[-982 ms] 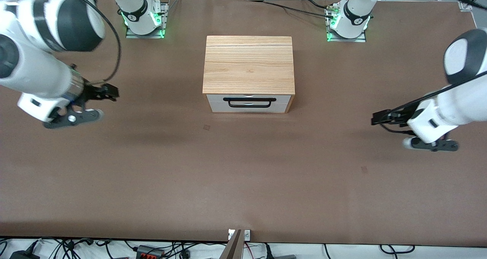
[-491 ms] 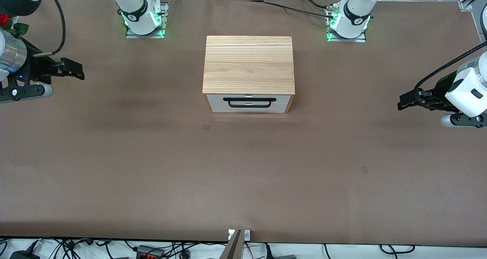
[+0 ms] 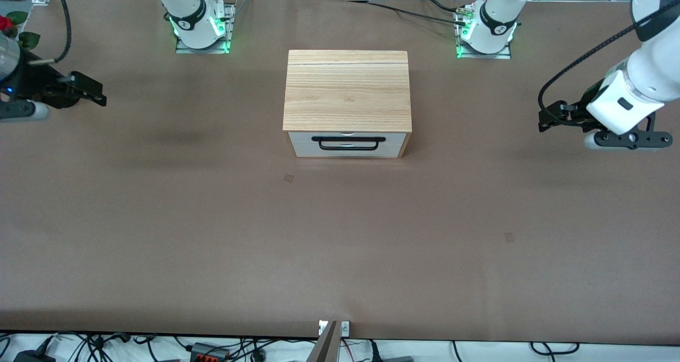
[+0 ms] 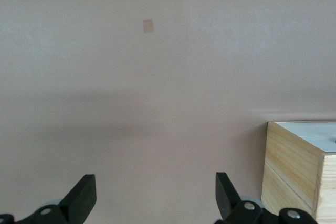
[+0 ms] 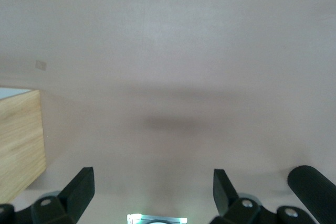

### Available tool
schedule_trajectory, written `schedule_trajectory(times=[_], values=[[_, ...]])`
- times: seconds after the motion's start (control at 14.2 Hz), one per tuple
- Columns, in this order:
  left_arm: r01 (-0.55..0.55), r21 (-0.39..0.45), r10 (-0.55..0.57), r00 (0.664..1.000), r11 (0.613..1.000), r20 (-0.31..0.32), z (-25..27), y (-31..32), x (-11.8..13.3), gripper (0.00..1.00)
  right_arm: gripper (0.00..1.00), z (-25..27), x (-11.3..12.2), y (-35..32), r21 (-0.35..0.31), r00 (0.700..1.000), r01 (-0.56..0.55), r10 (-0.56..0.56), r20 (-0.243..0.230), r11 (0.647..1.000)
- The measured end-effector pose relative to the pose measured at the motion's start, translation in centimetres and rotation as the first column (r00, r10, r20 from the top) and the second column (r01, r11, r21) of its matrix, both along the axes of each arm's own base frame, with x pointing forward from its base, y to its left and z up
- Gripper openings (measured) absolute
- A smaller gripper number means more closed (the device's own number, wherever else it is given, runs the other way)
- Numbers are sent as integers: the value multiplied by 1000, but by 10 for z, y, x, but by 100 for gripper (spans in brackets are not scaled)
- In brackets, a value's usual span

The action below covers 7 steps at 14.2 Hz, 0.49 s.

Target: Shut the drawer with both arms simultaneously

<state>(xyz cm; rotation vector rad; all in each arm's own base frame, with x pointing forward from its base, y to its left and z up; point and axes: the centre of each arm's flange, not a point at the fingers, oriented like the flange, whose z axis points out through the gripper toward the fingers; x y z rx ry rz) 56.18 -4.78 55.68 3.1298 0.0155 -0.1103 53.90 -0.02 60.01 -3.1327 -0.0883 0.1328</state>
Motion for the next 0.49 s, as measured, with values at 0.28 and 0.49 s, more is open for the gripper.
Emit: schedule_trajectory(times=[0.28, 0.49], values=[[-8, 3, 8, 1000, 1000, 4, -1, 5, -2, 100, 100, 5, -5, -10, -10, 999, 46, -46, 8, 999], [-8, 3, 8, 1000, 1000, 8, -1, 4, -1, 100, 100, -4, 0, -14, -13, 996, 90, -90, -4, 996]])
